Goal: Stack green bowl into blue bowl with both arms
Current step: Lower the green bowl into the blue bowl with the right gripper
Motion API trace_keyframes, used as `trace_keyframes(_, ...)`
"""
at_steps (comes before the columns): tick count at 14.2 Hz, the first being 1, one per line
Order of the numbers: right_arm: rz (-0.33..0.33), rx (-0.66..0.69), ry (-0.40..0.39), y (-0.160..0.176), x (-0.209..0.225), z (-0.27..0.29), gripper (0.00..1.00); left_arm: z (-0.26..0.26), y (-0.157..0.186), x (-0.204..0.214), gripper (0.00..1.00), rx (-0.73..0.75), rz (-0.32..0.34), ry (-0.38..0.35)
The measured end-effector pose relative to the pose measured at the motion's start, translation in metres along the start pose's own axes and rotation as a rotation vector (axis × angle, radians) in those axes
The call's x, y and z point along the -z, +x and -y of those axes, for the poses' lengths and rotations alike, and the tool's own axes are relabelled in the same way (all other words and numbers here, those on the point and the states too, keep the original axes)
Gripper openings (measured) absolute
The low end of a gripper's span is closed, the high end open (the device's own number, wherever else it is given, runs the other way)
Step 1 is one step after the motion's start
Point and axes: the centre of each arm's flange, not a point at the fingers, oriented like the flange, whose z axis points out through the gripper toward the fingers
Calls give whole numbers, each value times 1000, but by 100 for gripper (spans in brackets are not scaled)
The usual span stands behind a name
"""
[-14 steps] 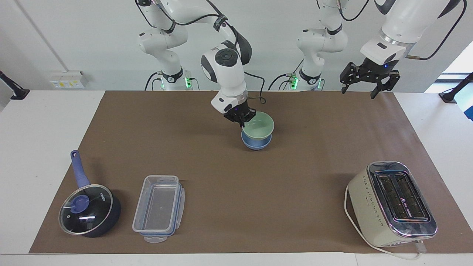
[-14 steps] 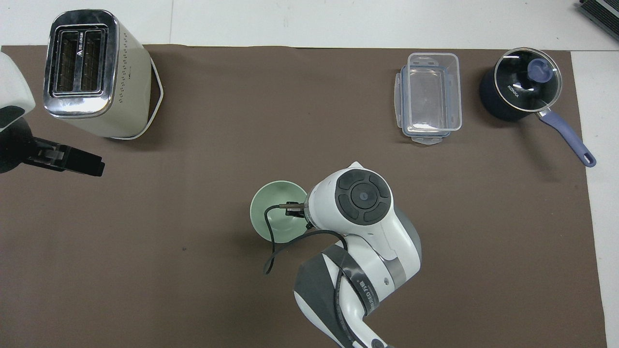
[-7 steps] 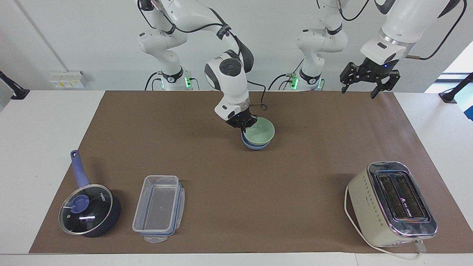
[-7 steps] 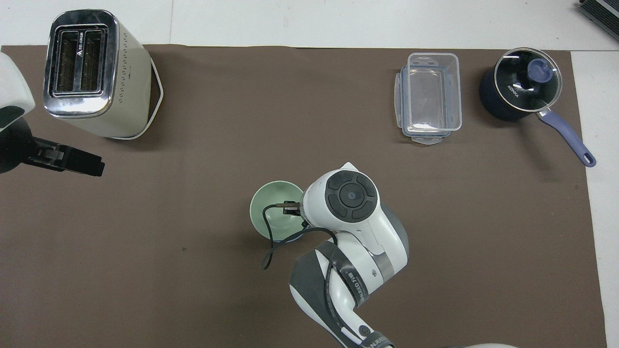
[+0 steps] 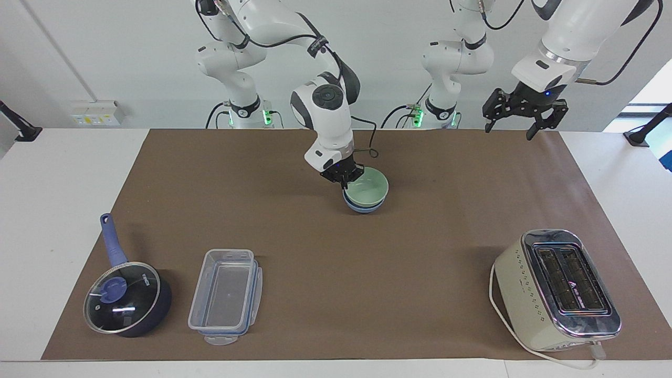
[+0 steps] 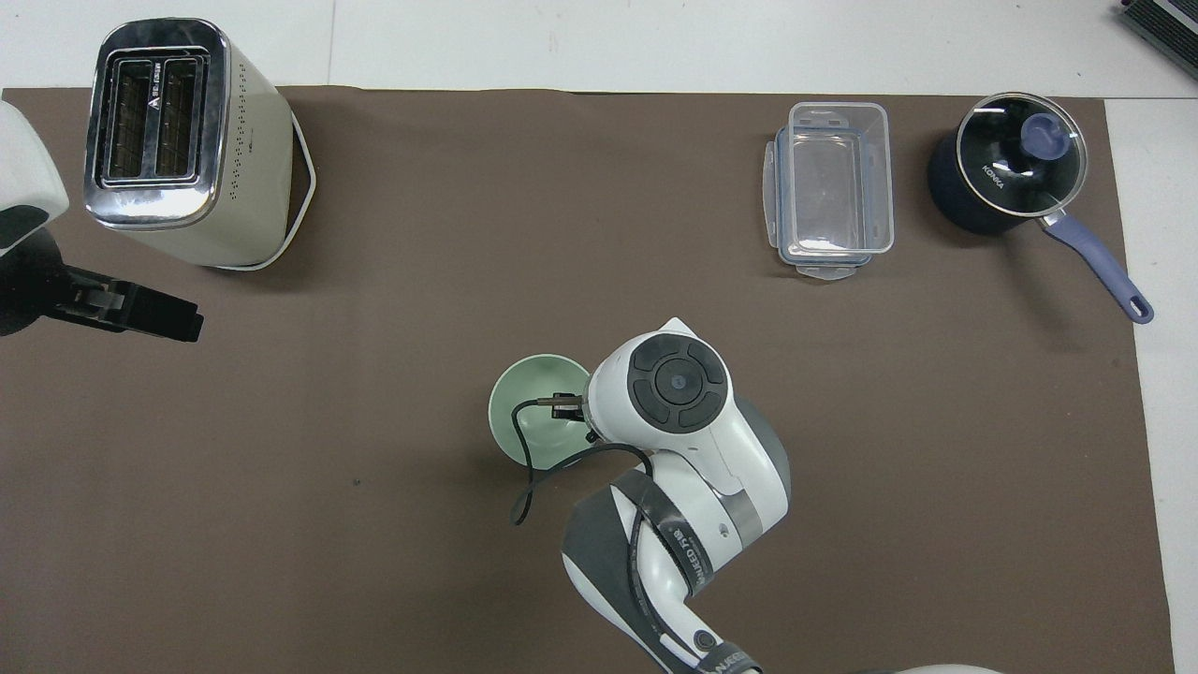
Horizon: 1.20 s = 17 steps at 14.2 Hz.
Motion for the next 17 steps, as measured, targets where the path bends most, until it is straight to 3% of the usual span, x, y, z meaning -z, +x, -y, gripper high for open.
trace_keyframes(17,1,12,-4,-5,-3,4,5,0,0,0,100,0,0,0)
